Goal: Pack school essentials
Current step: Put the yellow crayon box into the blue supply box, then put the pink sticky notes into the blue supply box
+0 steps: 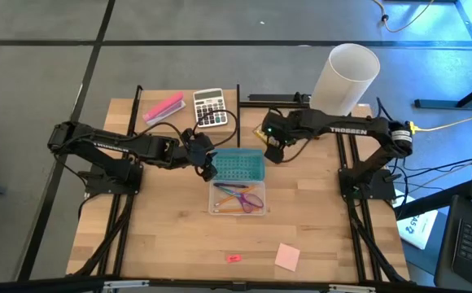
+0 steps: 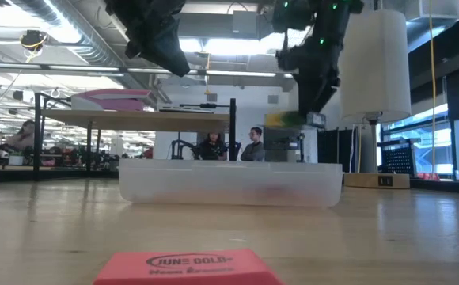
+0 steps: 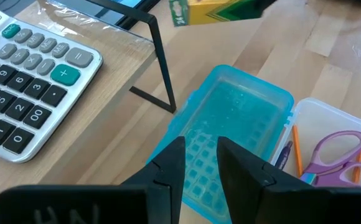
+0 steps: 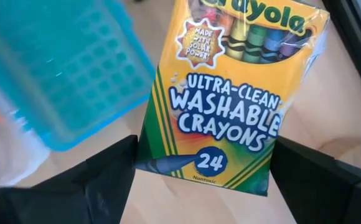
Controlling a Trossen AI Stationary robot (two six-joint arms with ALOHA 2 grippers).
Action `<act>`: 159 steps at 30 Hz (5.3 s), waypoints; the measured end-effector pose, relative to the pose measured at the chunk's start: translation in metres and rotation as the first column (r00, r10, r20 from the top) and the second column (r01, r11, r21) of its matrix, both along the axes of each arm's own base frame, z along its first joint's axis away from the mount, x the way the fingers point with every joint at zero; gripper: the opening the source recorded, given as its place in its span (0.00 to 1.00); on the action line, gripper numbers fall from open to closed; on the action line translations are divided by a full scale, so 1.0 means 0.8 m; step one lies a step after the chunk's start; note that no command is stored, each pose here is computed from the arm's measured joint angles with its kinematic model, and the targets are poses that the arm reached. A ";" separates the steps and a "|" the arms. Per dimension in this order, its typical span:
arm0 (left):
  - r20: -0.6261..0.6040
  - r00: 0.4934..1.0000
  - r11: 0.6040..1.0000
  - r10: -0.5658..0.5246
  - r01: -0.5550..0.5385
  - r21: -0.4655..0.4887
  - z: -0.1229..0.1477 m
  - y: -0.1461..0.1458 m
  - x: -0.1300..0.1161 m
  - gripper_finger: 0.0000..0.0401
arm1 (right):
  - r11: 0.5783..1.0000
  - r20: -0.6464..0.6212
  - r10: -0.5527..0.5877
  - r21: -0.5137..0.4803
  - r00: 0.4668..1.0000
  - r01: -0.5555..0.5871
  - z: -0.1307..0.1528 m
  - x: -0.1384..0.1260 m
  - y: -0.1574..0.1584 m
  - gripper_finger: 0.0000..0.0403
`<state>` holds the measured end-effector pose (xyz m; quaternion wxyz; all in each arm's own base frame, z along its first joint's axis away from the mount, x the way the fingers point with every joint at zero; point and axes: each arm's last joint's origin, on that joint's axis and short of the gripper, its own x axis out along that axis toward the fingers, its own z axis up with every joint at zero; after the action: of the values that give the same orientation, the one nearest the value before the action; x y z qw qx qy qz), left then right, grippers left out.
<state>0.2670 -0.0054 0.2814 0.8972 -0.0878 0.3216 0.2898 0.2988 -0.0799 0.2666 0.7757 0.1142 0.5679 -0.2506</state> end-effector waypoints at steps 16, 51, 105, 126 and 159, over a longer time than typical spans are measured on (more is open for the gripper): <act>-0.047 0.995 0.996 -0.086 0.085 -0.018 -0.005 -0.035 -0.008 0.21 | 0.955 0.070 0.296 -0.045 0.953 -0.293 0.020 0.007 0.055 0.85; -0.091 0.941 0.944 -0.326 0.329 0.025 -0.006 -0.103 -0.026 0.21 | 0.801 0.337 0.577 -0.057 0.744 -0.596 -0.019 0.067 0.189 0.85; -0.067 0.940 0.942 -0.335 0.336 0.006 -0.005 -0.112 -0.029 0.21 | 0.746 0.247 0.646 -0.005 0.722 -0.665 -0.119 0.116 0.177 0.85; -0.067 0.940 0.942 -0.335 0.336 0.006 -0.005 -0.112 -0.029 0.21 | 0.745 0.268 0.646 -0.016 0.715 -0.667 -0.117 0.119 0.178 0.85; -0.068 0.940 0.942 -0.335 0.336 0.007 -0.005 -0.112 -0.029 0.21 | 0.765 0.299 0.624 -0.043 0.722 -0.643 -0.114 0.125 0.166 0.99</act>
<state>0.2442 -0.0947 0.2772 0.9231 -0.0142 0.3585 0.1384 0.3984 0.0531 0.1751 0.8863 -0.0256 0.4575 0.0676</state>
